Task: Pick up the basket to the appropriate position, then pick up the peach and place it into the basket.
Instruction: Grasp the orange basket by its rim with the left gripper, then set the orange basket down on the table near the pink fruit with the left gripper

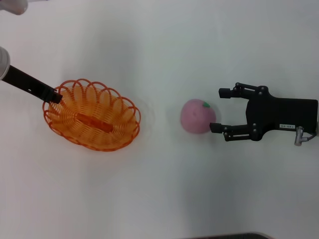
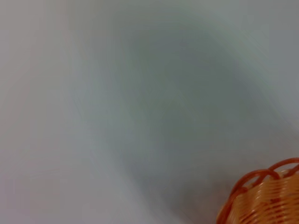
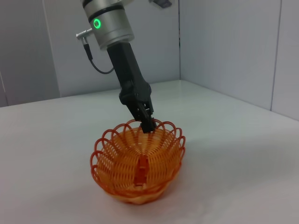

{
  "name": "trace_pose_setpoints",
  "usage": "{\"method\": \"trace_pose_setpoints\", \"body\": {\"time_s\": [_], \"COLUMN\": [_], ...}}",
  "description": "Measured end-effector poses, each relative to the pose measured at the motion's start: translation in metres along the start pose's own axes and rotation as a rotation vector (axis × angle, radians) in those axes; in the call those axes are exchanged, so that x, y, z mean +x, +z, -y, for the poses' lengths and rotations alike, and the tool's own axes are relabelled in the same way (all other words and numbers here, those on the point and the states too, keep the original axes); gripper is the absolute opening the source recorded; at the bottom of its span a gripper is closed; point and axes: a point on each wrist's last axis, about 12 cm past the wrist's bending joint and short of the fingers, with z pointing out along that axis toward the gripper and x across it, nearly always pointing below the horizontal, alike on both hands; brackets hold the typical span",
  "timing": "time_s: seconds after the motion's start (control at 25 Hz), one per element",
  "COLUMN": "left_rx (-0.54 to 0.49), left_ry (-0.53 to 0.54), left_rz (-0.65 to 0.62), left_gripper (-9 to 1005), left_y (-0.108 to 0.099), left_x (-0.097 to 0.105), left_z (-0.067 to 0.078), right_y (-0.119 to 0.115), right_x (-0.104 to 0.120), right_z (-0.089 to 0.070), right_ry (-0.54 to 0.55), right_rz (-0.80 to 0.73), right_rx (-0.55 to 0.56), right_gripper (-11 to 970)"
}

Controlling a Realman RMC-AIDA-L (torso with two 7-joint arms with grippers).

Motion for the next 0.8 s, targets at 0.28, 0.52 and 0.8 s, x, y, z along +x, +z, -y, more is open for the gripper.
{"method": "trace_pose_setpoints", "body": {"time_s": [0.28,0.52,0.8], "left_rx": [0.093,0.218,0.323], "left_ry": [-0.106,-0.196,-0.321], "left_rz": [-0.017,-0.011,0.023], "left_gripper": [86,68,58], "left_y": [-0.01,-0.014,-0.013], "left_x": [0.002,0.013,0.029], "left_z": [0.001,-0.003,-0.006], "right_y": [-0.001,-0.002,-0.002], "right_x": [0.001,0.001,0.0], "right_z": [-0.001,-0.001,0.001], "right_ry": [0.004,0.004,0.002], "right_rz": [0.001,0.003,0.002], "right_rx": [0.002,0.006,0.01], "right_gripper": [928,928,929]}}
